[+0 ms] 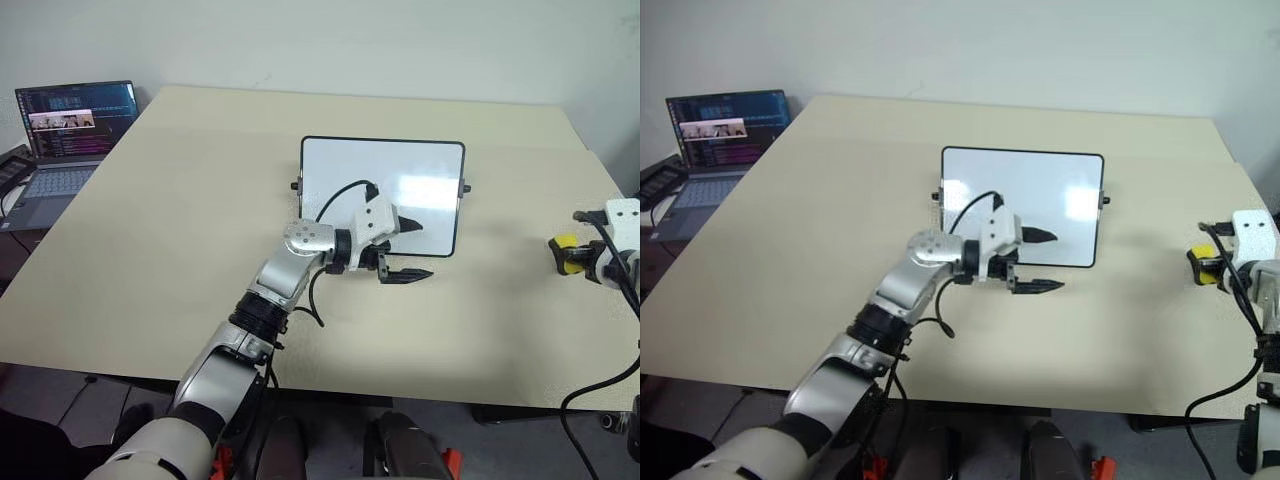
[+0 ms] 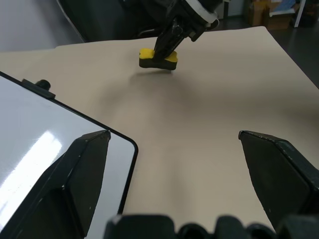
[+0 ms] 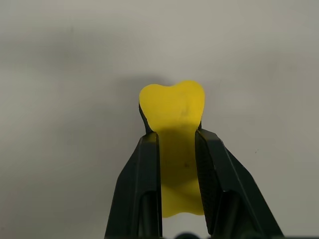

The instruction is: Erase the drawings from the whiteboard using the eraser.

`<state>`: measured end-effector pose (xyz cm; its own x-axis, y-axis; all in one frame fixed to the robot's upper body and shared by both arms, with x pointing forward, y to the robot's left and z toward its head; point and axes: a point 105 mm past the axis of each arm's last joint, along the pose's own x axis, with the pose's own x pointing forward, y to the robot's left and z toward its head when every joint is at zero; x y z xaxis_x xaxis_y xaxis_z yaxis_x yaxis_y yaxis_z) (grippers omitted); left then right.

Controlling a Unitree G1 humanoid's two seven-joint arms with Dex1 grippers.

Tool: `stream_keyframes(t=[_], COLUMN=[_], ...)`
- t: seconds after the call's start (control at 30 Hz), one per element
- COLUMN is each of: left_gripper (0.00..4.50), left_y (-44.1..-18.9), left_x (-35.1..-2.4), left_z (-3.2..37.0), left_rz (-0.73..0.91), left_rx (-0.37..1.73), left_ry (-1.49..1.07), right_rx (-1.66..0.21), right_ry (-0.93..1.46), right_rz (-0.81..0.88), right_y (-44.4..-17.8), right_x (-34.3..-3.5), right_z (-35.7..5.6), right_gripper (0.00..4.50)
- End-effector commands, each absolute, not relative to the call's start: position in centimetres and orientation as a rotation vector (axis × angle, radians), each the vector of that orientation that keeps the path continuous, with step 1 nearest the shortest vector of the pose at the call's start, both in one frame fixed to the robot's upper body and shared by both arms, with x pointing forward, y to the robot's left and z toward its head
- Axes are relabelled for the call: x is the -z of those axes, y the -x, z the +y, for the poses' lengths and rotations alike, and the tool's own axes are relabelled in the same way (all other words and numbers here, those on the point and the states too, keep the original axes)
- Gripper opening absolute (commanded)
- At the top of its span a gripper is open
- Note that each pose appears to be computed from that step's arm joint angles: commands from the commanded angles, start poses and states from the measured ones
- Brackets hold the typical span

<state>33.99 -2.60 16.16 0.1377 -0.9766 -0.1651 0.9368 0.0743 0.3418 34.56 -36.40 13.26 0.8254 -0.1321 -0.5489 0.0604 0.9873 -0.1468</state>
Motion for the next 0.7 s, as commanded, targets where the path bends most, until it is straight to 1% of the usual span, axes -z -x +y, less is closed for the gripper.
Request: stream_keyframes(t=[0.03, 0.4, 0.5, 0.7], left_gripper=[4.50, 4.50, 4.50, 4.50], left_y=[-33.9, -34.2, -34.2, -34.1], left_x=[-17.4, -17.4, -17.4, -17.4], left_z=[-2.6, -1.8, -1.7, -1.8], left_rz=[-0.172, -0.156, -0.154, -0.156], left_rx=[1.437, 1.409, 1.408, 1.411], left_ry=[-0.419, -0.423, -0.422, -0.417], right_rx=[0.100, 0.054, 0.018, 0.037], right_ry=[0.157, 0.140, 0.118, 0.098], right_rz=[0.536, 0.534, 0.574, 0.596], right_y=[-35.3, -35.9, -35.5, -34.9], right_x=[-15.0, -15.6, -15.0, -14.3], right_z=[-36.6, -35.9, -35.5, -36.0], right_gripper=[0.97, 0.97, 0.97, 0.97])
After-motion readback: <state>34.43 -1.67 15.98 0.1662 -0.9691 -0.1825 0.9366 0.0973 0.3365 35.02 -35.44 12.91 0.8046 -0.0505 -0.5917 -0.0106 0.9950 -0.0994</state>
